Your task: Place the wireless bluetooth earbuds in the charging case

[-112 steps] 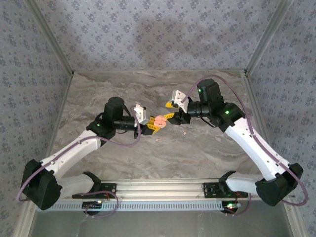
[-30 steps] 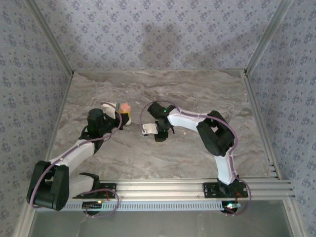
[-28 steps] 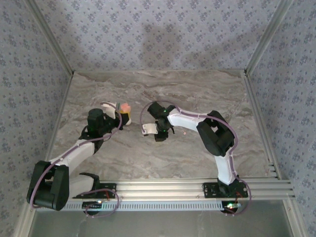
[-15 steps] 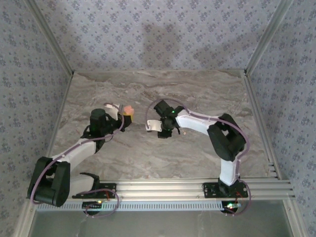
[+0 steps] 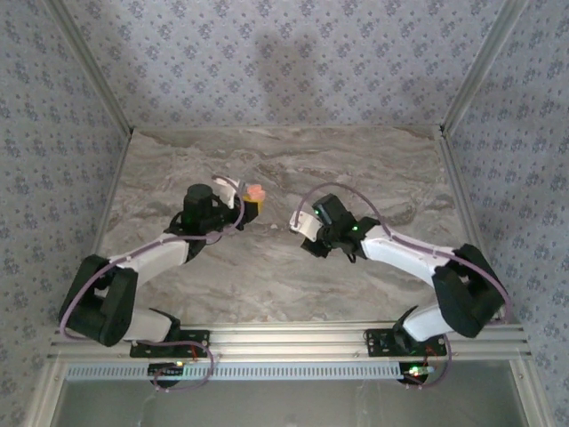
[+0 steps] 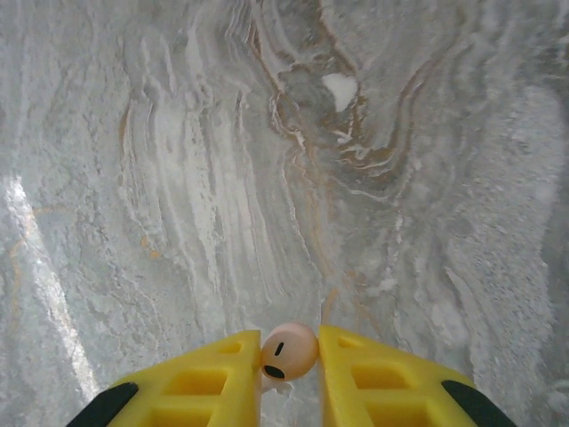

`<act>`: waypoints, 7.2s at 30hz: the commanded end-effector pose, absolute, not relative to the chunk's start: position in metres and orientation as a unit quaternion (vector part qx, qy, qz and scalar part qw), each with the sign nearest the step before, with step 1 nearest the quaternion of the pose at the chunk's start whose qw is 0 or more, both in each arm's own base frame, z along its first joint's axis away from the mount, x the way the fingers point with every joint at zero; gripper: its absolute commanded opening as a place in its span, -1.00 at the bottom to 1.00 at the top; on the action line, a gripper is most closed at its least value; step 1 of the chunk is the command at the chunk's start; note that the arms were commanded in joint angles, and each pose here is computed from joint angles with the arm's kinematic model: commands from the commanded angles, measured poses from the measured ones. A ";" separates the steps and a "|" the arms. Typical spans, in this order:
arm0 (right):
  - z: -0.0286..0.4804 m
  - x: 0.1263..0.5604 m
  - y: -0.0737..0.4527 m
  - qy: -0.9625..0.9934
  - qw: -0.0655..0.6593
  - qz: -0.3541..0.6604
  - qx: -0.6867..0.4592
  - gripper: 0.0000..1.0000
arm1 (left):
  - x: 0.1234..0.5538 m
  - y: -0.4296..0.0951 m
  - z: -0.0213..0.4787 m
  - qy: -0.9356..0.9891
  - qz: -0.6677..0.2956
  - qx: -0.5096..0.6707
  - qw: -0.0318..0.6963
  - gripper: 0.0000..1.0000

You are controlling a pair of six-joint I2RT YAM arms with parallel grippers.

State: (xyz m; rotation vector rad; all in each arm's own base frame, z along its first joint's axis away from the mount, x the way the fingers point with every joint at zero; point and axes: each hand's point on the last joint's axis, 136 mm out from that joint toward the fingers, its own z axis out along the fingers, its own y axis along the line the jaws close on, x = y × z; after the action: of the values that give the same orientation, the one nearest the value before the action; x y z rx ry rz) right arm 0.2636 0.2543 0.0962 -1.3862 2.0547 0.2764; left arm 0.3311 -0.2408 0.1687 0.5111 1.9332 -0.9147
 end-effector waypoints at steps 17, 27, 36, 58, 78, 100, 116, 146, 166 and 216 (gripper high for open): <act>0.144 0.248 0.213 0.798 0.435 0.144 -0.391 -0.57 | 0.337 -0.310 0.192 0.749 -0.418 0.258 0.445 -0.83; 0.158 0.249 0.212 0.795 0.457 0.164 -0.365 -0.57 | 0.343 -0.327 0.185 0.741 -0.432 0.268 0.440 -0.84; 0.161 0.249 0.212 0.797 0.461 0.184 -0.343 -0.58 | 0.349 -0.336 0.181 0.739 -0.439 0.276 0.431 -0.84; 0.180 0.247 0.202 0.788 0.497 0.201 -0.303 -0.58 | 0.359 -0.357 0.184 0.722 -0.446 0.314 0.425 -0.85; 0.261 0.238 0.204 0.686 0.604 0.263 -0.308 -0.59 | 0.322 -0.355 0.218 0.610 -0.466 0.396 0.504 -0.85; 0.312 0.263 0.218 0.636 0.633 0.268 -0.350 -0.57 | 0.273 -0.374 0.229 0.535 -0.450 0.510 0.501 -0.86; 0.300 0.289 0.226 0.645 0.634 0.273 -0.327 -0.57 | 0.278 -0.371 0.237 0.541 -0.448 0.489 0.517 -0.85; 0.287 0.303 0.226 0.661 0.630 0.260 -0.315 -0.58 | 0.283 -0.368 0.250 0.550 -0.460 0.453 0.530 -0.85; 0.315 0.279 0.247 0.553 0.650 0.187 -0.486 -0.56 | 0.276 -0.361 0.264 0.545 -0.459 0.446 0.542 -0.85; 0.297 0.282 0.232 0.621 0.596 0.207 -0.465 -0.58 | 0.293 -0.345 0.230 0.610 -0.400 0.421 0.539 -0.85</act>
State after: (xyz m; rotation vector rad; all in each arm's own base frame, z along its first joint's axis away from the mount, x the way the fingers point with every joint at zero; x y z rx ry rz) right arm 0.2910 0.2380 0.3010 -1.1111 1.3257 0.3931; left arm 0.2910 -0.3543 0.2346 0.9759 1.4536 -1.0482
